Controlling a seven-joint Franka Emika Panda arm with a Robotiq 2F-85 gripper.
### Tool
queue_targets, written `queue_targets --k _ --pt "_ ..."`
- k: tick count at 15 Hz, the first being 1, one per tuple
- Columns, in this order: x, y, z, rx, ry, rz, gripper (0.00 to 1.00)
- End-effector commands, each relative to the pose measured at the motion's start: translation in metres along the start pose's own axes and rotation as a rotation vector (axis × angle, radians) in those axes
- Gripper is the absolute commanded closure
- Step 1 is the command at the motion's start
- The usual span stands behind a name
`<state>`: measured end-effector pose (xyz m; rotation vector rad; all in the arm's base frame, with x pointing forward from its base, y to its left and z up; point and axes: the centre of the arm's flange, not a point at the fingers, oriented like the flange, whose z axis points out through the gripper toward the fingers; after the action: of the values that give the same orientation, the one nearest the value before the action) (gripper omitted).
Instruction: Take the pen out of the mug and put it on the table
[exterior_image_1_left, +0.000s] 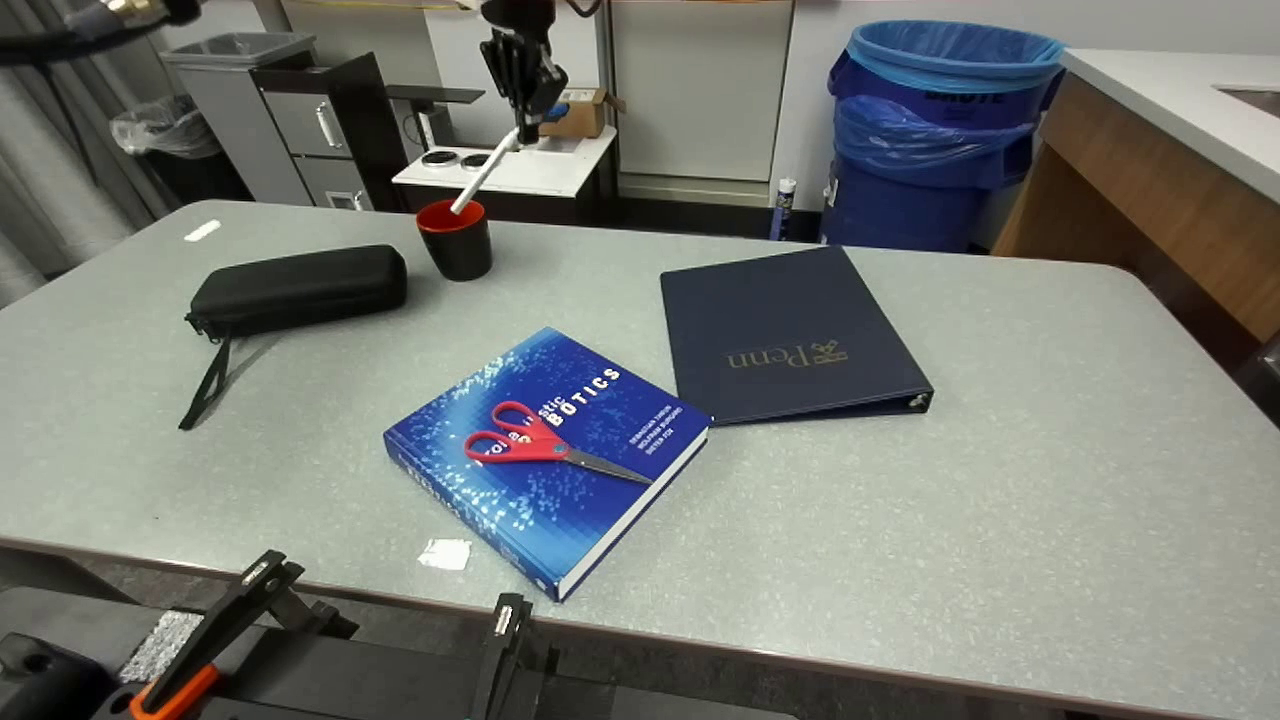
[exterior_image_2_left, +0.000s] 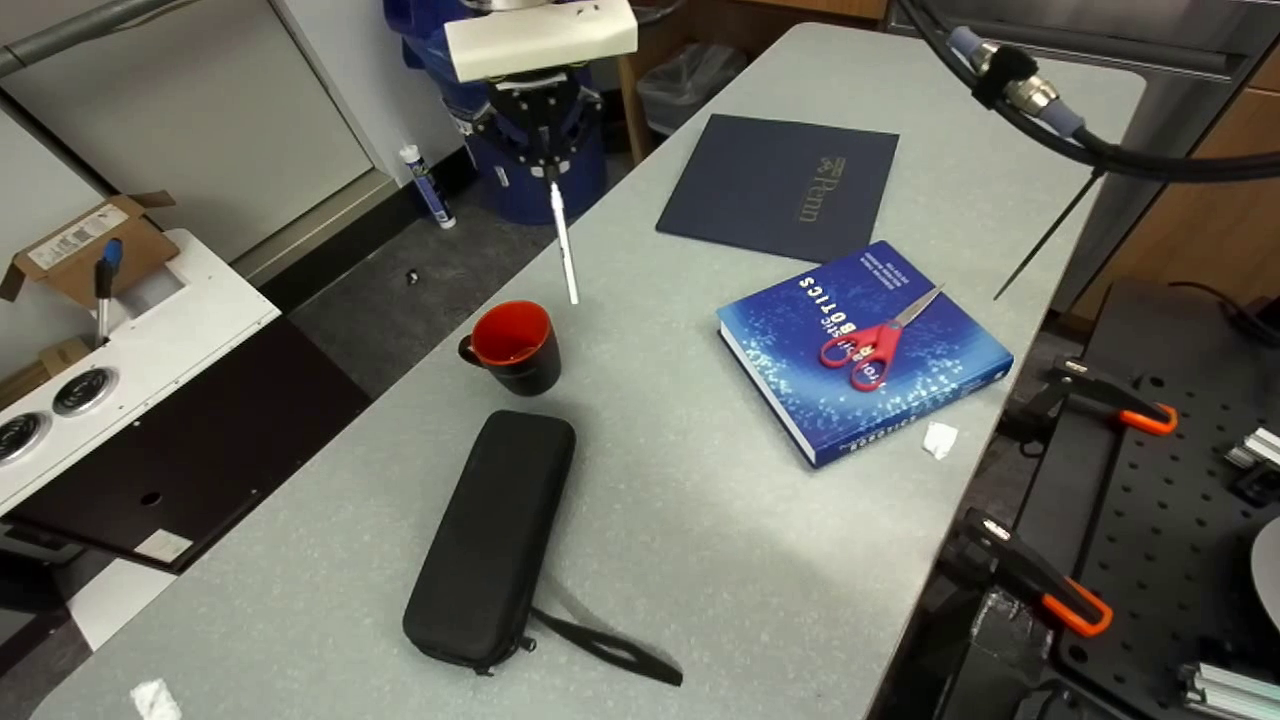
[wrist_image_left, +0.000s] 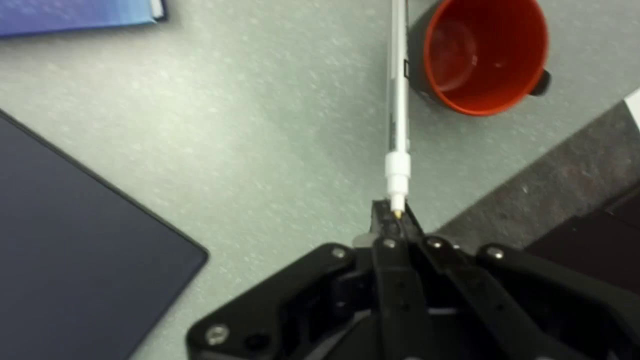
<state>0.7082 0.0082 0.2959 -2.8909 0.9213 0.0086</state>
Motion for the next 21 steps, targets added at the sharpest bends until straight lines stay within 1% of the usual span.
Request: queue_targets --k 1,2,4,6,8,10,12,14,16,17,21 --pt "0.018 0.011 0.036 -0.132 -0.119 0.025 1.00" --pt "0.019 0.011 0.050 -0.173 -0.120 0.046 1.00" --pt "0.023 0.004 0.080 -0.209 -0.124 0.069 1.00" --pt "0.026 -0.009 0.111 -0.240 -0.077 0.112 1.00" --pt "0.024 -0.024 0.135 -0.272 -0.050 0.142 1.00" --pt "0.024 -0.035 0.151 -0.302 0.017 0.189 1.00" --pt "0.026 -0.041 0.157 -0.326 0.090 0.232 1.00" --pt "0.027 -0.044 0.156 -0.333 0.131 0.267 0.73" --pt "0.031 -0.046 0.153 -0.328 0.152 0.294 0.59" --pt "0.033 -0.047 0.150 -0.320 0.154 0.304 0.50" --pt "0.038 -0.049 0.142 -0.280 0.148 0.325 0.21"
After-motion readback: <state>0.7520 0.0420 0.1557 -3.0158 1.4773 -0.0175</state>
